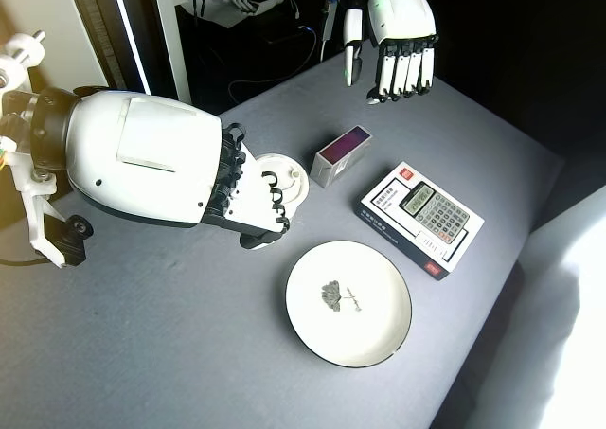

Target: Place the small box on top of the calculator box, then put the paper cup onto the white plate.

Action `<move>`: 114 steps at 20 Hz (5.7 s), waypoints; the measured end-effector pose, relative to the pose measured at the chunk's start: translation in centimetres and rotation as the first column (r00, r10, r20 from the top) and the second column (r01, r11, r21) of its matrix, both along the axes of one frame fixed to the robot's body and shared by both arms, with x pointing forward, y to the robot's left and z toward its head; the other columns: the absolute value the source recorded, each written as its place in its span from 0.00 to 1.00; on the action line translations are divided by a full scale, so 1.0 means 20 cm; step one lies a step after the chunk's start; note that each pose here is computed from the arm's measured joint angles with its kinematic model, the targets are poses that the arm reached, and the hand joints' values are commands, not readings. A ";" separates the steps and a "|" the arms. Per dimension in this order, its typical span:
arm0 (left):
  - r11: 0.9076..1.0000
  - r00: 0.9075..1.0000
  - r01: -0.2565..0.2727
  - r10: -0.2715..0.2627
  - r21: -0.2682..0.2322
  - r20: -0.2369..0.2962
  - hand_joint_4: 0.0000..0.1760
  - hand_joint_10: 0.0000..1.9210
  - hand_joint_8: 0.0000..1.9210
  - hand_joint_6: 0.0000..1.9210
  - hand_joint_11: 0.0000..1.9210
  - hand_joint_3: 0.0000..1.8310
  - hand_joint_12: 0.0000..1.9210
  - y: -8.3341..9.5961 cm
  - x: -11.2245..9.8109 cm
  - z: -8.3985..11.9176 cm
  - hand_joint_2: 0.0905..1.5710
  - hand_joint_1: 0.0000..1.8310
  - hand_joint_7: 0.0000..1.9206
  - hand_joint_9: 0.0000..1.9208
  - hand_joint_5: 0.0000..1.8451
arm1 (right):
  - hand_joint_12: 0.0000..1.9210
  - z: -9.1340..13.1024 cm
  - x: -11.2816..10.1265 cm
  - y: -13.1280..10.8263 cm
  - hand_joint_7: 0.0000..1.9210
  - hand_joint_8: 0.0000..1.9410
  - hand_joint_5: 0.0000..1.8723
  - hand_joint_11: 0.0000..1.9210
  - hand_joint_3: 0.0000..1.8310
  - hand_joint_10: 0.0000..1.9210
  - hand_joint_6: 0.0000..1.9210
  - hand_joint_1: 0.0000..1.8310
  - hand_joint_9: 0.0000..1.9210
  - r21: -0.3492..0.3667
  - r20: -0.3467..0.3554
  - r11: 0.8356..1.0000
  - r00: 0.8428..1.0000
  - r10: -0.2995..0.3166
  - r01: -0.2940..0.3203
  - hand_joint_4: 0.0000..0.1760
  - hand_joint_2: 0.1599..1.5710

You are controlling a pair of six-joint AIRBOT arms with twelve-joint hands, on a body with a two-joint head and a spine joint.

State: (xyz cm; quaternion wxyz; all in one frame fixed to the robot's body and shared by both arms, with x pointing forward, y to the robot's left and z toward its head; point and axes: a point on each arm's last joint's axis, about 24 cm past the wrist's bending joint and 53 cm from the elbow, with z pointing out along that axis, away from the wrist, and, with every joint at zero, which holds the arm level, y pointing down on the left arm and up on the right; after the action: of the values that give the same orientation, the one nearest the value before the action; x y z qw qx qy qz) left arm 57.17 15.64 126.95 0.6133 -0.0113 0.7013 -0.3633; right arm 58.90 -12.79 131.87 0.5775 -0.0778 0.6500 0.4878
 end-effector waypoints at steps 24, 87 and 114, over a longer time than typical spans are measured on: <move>0.998 0.981 -0.064 0.062 -0.003 -0.181 0.00 0.00 0.00 0.00 0.00 0.01 0.00 -0.13 0.00 -0.27 0.64 0.62 0.00 0.00 0.00 | 0.00 -0.01 0.00 0.01 0.00 0.00 0.00 0.00 0.01 0.00 0.00 0.05 0.00 -0.027 0.011 1.000 1.000 -0.007 0.007 0.00 0.79; 0.994 0.994 -0.093 0.089 -0.060 -0.067 0.00 0.87 0.78 0.53 0.19 0.00 0.70 -0.24 0.54 0.02 0.78 0.73 0.40 0.32 0.41 | 0.01 0.00 -0.01 0.02 0.03 0.00 0.05 0.00 0.00 0.00 0.00 0.04 0.01 -0.021 0.014 1.000 1.000 -0.002 0.002 0.00 0.80; 0.991 0.986 -0.109 0.098 -0.080 -0.134 0.00 0.11 0.05 0.04 0.03 0.00 0.56 -0.12 0.85 -0.10 0.72 0.60 0.35 0.30 0.32 | 0.11 0.00 -0.01 0.02 0.08 0.00 0.09 0.00 0.00 0.00 0.00 0.09 0.06 -0.020 0.015 1.000 1.000 -0.002 0.003 0.00 0.79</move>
State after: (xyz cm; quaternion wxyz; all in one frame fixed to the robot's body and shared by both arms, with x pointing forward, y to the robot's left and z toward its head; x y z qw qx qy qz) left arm 74.27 13.33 124.94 0.5833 -0.0983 0.7217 -0.3596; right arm 58.66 -12.34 131.90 0.5820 -0.0864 0.6507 0.4800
